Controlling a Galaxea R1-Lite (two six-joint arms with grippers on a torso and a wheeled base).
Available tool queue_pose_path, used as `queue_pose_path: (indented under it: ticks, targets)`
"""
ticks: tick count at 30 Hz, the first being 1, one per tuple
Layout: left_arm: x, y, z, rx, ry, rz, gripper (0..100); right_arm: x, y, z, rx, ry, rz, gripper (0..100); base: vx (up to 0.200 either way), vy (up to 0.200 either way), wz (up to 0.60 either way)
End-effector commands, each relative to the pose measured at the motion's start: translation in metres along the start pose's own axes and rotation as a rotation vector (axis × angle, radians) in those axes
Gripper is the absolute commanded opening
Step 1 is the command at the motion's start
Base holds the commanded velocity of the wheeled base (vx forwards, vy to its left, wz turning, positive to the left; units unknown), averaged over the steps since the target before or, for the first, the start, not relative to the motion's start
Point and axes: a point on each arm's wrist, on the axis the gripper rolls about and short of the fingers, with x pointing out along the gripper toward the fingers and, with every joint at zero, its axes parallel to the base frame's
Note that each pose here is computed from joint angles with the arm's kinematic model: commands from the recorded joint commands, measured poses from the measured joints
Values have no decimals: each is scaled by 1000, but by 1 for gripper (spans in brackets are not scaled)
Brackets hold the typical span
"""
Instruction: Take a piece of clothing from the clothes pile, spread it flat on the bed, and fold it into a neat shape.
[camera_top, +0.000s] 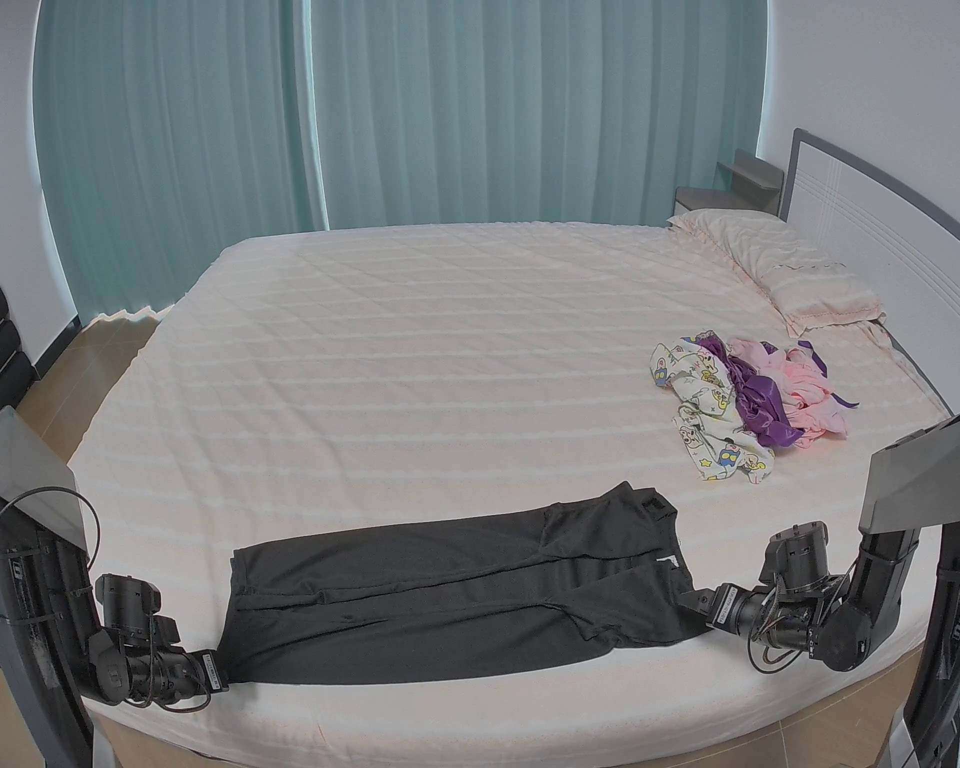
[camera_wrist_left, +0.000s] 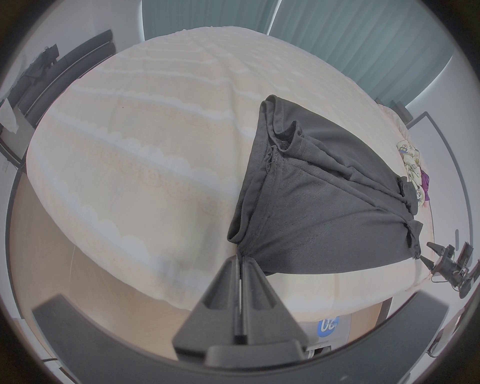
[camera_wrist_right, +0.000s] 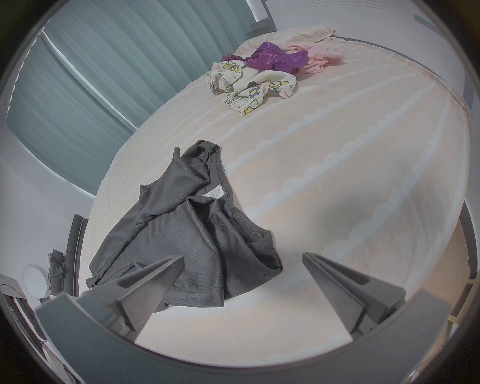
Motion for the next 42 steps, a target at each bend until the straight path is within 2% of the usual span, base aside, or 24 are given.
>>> queue_pose_path:
  ticks: [1, 2, 3, 8, 9, 12, 17, 18, 19, 22, 25, 27, 34, 42]
  targets:
    - [-1, 0, -2, -2, 5, 1, 0, 0, 0, -1, -1, 2, -1, 100, 0, 0, 0]
    - [-1, 0, -2, -2, 8, 2, 0, 0, 0, -1, -1, 2, -1, 100, 0, 0, 0]
    - [-2, 1, -3, 0, 14, 3, 100, 0, 0, -1, -1, 3, 0, 100, 0, 0, 0]
    - [-3, 2, -3, 1, 17, 12, 100, 2, 0, -2, -4, 10, -3, 100, 0, 0, 0]
    - [-5, 3, 0, -4, -6, 10, 100, 2, 0, -2, -4, 11, -2, 100, 0, 0, 0]
    - [-21, 8, 19, -40, -157, -5, 100, 2, 0, -2, -4, 9, -1, 100, 0, 0, 0]
    - [-32, 11, 49, -90, -278, -80, 100, 2, 1, -2, -5, 10, 0, 100, 0, 0, 0]
    - [-32, 11, 49, -90, -278, -80, 100, 2, 1, -2, -5, 10, 0, 100, 0, 0, 0]
    - [-33, 6, 67, -141, -277, -155, 100, 2, 1, -3, -8, 13, -1, 100, 0, 0, 0]
    - [-30, -4, 98, -220, -256, -252, 100, 4, 3, -8, -18, 26, 1, 100, 0, 0, 0]
    - [-26, -12, 129, -261, -269, -295, 100, 4, 4, -9, -22, 28, 7, 100, 0, 0, 0]
    - [-14, -15, 140, -262, -246, -314, 100, 4, 5, -8, -19, 27, 11, 100, 0, 0, 0]
    - [40, -34, 149, -210, -176, -307, 100, 7, 4, -11, -18, 33, 8, 100, 0, 0, 0]
    - [59, -55, 145, -164, -139, -312, 100, 9, 1, -14, -24, 3, 30, 100, 0, 0, 0]
